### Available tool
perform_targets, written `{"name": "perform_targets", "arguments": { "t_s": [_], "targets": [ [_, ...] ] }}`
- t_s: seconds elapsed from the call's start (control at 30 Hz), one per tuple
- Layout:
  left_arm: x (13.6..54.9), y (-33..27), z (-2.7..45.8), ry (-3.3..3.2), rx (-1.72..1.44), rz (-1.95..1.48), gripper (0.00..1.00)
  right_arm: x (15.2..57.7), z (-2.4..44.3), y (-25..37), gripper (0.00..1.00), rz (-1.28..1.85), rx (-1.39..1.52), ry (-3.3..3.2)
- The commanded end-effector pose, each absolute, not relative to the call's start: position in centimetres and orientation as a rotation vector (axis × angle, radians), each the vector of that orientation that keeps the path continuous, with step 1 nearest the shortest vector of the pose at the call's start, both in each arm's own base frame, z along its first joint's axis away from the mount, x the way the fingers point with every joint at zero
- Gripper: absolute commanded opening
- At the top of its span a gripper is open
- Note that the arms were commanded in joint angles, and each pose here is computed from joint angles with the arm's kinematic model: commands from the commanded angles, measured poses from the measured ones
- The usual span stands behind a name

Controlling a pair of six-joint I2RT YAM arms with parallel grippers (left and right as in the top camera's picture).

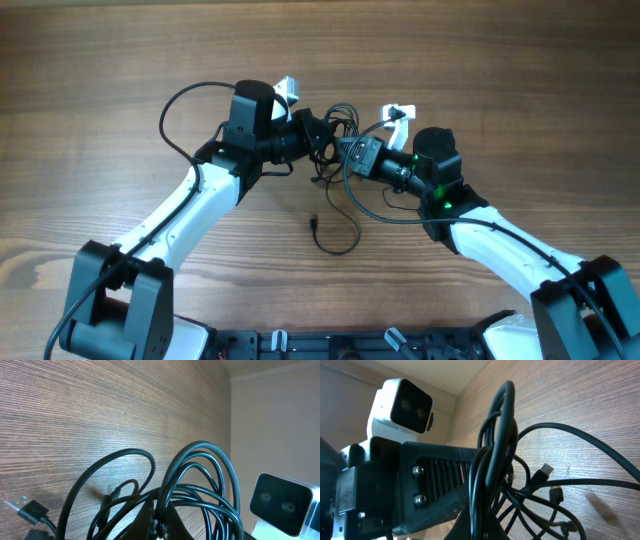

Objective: Untangle cables

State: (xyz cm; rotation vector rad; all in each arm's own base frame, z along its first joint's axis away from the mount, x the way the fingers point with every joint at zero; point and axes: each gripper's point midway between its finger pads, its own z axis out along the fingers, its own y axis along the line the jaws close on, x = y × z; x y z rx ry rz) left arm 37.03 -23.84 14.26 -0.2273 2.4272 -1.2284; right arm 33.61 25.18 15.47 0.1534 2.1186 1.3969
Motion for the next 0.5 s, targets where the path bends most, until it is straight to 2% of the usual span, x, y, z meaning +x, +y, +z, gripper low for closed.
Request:
{"name": "perform_targets", "arguments": {
  "t_s": [0.0,0.13,0.47],
  "targets": [
    [38.5,-22.4,15.8,2.355,-0.216,-1.245,0.04,33.6,14.5,25.1,0.05,1.361,0.158,2.153],
    [39.2,-17.5,20.5,2.218,-0.215,-1.419,0.04,33.8,12.4,23.9,0.04,1.26,0.249,2.227],
    [39.8,-8.6,28.9,1.934,-0.313,-1.752,0.04,33.5,11.0,23.3,0.05,1.195,0.266,2.278]
  ]
}}
